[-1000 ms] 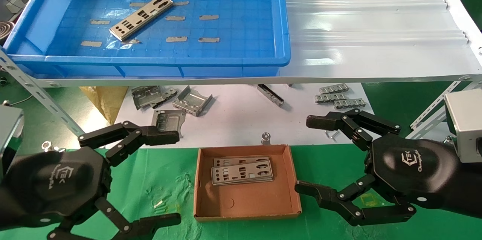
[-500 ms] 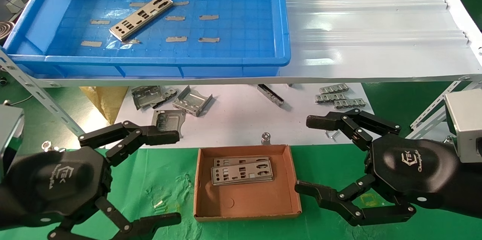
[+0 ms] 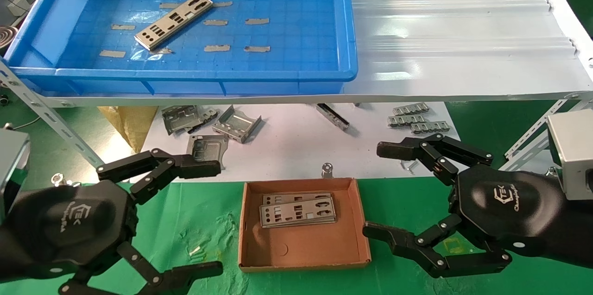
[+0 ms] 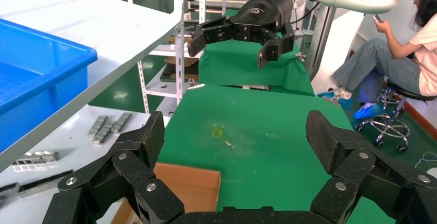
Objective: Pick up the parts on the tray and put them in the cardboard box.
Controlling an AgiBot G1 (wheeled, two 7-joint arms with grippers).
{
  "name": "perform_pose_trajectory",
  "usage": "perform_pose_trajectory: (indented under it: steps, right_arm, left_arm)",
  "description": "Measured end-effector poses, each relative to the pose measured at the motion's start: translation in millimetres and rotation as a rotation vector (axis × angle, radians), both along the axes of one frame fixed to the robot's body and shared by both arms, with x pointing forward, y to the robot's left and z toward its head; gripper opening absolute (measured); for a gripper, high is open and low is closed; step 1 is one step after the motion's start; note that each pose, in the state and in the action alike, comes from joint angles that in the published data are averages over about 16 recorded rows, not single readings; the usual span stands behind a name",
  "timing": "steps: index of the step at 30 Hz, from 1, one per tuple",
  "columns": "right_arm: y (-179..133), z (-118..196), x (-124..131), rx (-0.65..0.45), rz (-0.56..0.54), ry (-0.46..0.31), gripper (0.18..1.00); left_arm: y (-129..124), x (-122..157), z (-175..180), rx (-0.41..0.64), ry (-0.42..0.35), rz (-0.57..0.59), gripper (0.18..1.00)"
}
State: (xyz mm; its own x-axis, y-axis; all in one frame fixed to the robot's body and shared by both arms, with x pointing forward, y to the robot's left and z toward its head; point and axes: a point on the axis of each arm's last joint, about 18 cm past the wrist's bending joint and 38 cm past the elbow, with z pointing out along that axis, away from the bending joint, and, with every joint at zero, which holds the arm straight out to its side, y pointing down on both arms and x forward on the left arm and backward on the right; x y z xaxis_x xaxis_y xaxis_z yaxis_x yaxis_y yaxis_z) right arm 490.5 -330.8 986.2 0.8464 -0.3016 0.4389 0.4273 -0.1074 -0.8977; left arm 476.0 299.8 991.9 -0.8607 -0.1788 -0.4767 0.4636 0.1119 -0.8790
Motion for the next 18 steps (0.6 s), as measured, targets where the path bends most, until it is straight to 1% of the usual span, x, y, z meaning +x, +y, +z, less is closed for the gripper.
perform_pose_trajectory:
  steps: [18]
  right_arm:
    - [0.0, 0.0, 0.0, 0.000, 0.000, 0.000, 1.000]
  left_arm:
    - [0.0, 0.0, 0.0, 0.000, 0.000, 0.000, 1.001]
